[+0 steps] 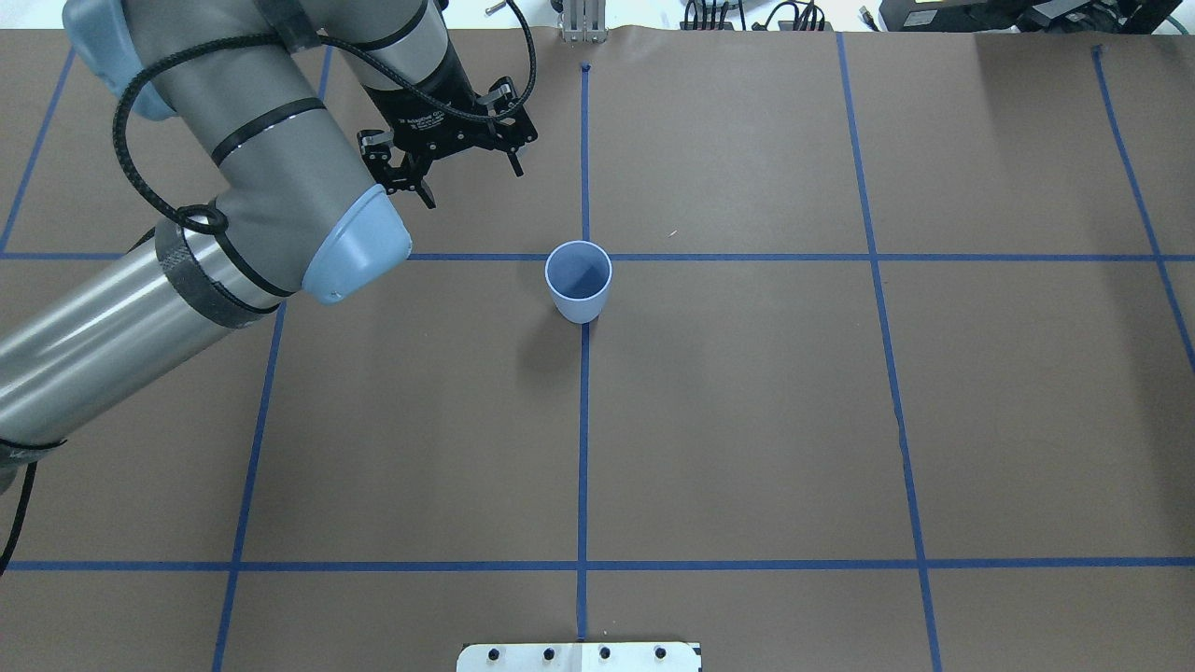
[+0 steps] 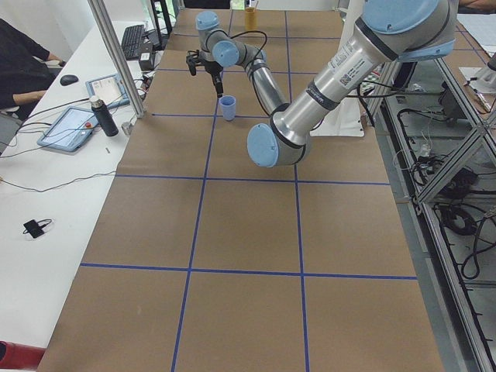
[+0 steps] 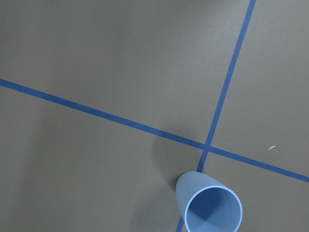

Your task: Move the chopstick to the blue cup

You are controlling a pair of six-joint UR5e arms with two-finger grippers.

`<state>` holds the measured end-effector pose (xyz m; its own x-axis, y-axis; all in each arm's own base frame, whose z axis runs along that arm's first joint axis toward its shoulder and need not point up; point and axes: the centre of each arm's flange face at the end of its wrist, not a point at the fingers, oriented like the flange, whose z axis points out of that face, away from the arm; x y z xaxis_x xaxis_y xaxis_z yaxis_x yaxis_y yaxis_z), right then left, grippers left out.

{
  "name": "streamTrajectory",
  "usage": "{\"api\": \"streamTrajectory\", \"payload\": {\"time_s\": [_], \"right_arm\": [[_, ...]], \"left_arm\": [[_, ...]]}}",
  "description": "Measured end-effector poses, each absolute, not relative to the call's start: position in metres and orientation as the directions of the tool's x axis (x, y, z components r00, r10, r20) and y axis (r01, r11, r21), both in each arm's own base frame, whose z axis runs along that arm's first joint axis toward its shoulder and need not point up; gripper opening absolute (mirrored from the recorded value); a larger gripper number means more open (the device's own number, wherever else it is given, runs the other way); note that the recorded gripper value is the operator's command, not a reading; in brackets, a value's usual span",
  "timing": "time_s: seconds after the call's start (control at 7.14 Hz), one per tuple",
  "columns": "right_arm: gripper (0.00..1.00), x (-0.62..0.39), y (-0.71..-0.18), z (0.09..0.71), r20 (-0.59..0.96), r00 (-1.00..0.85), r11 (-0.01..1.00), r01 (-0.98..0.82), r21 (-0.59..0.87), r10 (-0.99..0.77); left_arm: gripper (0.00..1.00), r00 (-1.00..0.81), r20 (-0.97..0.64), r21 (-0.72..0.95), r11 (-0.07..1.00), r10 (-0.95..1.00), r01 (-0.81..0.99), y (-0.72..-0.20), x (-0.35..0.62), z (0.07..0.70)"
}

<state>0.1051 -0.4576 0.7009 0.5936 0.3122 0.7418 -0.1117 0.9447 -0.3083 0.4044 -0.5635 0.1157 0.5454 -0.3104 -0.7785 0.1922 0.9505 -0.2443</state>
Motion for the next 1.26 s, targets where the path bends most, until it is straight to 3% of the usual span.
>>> {"api": "streamTrajectory", "payload": {"time_s": [0.28, 0.56, 0.84, 0.98, 1.26], "right_arm": [[0.89, 0.103, -0.449, 0.703, 0.753, 0.574, 0.942, -0.111, -0.318, 0.322], [0.59, 0.1, -0.441, 0.707, 0.766, 0.55, 0.938, -0.109, -0.329, 0.333], [0.43, 0.099, -0.437, 0.71, 0.763, 0.543, 0.931, -0.115, -0.346, 0.351], [0.27, 0.098, -0.435, 0.711, 0.761, 0.541, 0.928, -0.118, -0.352, 0.357], [0.2, 0.098, -0.431, 0.711, 0.76, 0.539, 0.926, -0.119, -0.358, 0.363]], "left_arm": [[0.98, 0.544, -0.78, -0.242, 0.951, -0.309, 0.192, -0.557, 0.398, 0.124], [0.98, 0.541, -0.783, -0.24, 0.952, -0.306, 0.191, -0.553, 0.394, 0.127], [0.98, 0.541, -0.783, -0.24, 0.952, -0.306, 0.191, -0.552, 0.394, 0.128], [0.98, 0.54, -0.784, -0.238, 0.952, -0.305, 0.191, -0.551, 0.393, 0.128], [0.98, 0.538, -0.787, -0.236, 0.953, -0.302, 0.19, -0.549, 0.391, 0.127]]}}
